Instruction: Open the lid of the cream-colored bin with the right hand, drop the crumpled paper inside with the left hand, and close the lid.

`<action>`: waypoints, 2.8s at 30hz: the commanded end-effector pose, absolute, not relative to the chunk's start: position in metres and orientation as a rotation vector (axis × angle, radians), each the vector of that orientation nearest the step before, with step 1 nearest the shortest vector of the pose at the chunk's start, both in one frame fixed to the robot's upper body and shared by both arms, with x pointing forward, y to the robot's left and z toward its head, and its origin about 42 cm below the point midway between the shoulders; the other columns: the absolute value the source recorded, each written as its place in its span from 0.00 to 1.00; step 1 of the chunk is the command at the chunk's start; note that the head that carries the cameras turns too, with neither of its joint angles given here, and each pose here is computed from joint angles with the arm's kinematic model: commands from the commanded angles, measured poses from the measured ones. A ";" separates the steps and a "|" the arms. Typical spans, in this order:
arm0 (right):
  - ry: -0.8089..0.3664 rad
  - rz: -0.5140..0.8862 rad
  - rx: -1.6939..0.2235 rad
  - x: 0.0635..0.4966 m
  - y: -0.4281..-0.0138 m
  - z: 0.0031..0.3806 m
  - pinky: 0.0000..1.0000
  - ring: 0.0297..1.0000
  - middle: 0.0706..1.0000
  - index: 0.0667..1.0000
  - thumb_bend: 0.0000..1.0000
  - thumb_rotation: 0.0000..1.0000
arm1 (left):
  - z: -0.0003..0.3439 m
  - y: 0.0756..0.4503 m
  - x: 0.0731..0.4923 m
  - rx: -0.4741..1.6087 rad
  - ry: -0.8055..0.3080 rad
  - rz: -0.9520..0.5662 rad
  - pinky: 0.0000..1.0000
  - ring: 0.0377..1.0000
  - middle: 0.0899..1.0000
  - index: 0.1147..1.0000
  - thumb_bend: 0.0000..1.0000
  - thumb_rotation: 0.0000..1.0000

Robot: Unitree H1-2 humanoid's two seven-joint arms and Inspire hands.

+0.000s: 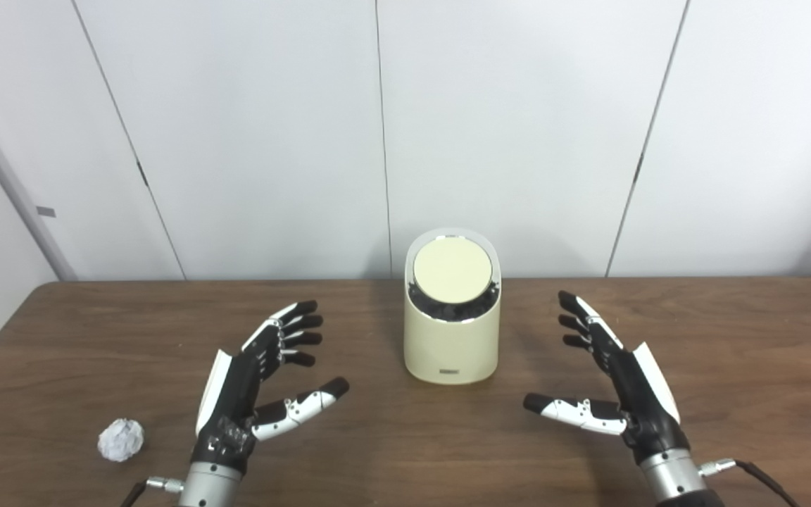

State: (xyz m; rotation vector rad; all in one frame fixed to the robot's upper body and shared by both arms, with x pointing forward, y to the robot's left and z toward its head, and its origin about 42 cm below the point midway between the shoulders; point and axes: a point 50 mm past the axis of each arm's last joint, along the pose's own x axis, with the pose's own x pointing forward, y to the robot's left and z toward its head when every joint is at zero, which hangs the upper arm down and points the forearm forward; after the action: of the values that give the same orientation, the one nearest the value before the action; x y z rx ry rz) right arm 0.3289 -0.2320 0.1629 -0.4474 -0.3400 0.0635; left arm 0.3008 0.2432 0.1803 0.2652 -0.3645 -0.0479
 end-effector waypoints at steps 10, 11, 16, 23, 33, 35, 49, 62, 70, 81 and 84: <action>-0.421 0.046 -0.433 0.332 -0.229 0.185 0.81 0.87 0.92 0.90 0.80 0.38 | 0.193 0.242 0.303 0.272 -0.431 -0.038 0.62 0.73 0.78 0.81 0.72 0.17; -0.420 0.046 -0.434 0.332 -0.228 0.185 0.81 0.87 0.92 0.90 0.80 0.38 | 0.193 0.242 0.303 0.271 -0.432 -0.038 0.62 0.73 0.78 0.81 0.72 0.17; -0.418 0.046 -0.438 0.331 -0.228 0.184 0.80 0.87 0.92 0.90 0.81 0.39 | 0.193 0.242 0.303 0.261 -0.434 -0.041 0.62 0.73 0.78 0.81 0.72 0.16; -0.420 0.048 -0.442 0.332 -0.226 0.184 0.80 0.87 0.92 0.90 0.79 0.37 | 0.194 0.242 0.304 0.266 -0.442 -0.042 0.61 0.73 0.78 0.81 0.71 0.16; -0.434 0.053 -0.452 0.337 -0.217 0.184 0.76 0.85 0.90 0.88 0.78 0.40 | 0.190 0.240 0.308 0.278 -0.428 -0.052 0.62 0.73 0.77 0.81 0.72 0.18; -0.436 0.057 -0.453 0.340 -0.215 0.186 0.77 0.85 0.90 0.89 0.77 0.41 | 0.188 0.239 0.309 0.279 -0.429 -0.049 0.62 0.73 0.77 0.81 0.72 0.18; -0.434 0.011 -0.502 0.371 -0.209 0.222 0.78 0.88 0.92 0.91 0.80 0.46 | 0.190 0.244 0.322 0.287 -0.456 -0.058 0.63 0.74 0.78 0.81 0.71 0.16; -0.455 -0.020 -0.603 0.414 -0.192 0.287 0.83 0.93 0.95 0.98 0.80 0.44 | 0.189 0.242 0.324 0.284 -0.467 -0.055 0.63 0.73 0.77 0.81 0.71 0.13; -0.449 -0.040 -0.670 0.432 -0.180 0.317 0.63 0.85 0.95 0.96 0.83 0.44 | 0.188 0.239 0.325 0.277 -0.467 -0.066 0.63 0.73 0.78 0.81 0.70 0.12; -0.401 -0.088 -0.884 0.447 -0.166 0.336 0.64 0.82 0.91 0.96 0.86 0.55 | 0.188 0.235 0.328 0.273 -0.470 -0.065 0.61 0.73 0.77 0.82 0.71 0.12; -0.397 -0.089 -0.903 0.450 -0.162 0.337 0.65 0.83 0.91 0.96 0.87 0.52 | 0.188 0.235 0.329 0.270 -0.474 -0.065 0.61 0.73 0.77 0.81 0.72 0.12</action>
State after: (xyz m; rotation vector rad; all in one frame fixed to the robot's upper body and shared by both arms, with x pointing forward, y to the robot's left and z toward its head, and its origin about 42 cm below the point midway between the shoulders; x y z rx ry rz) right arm 0.4468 -0.1691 0.3060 -0.8983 -0.3095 -0.0599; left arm 0.3202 0.2384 0.1685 0.2787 -0.3763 -0.0677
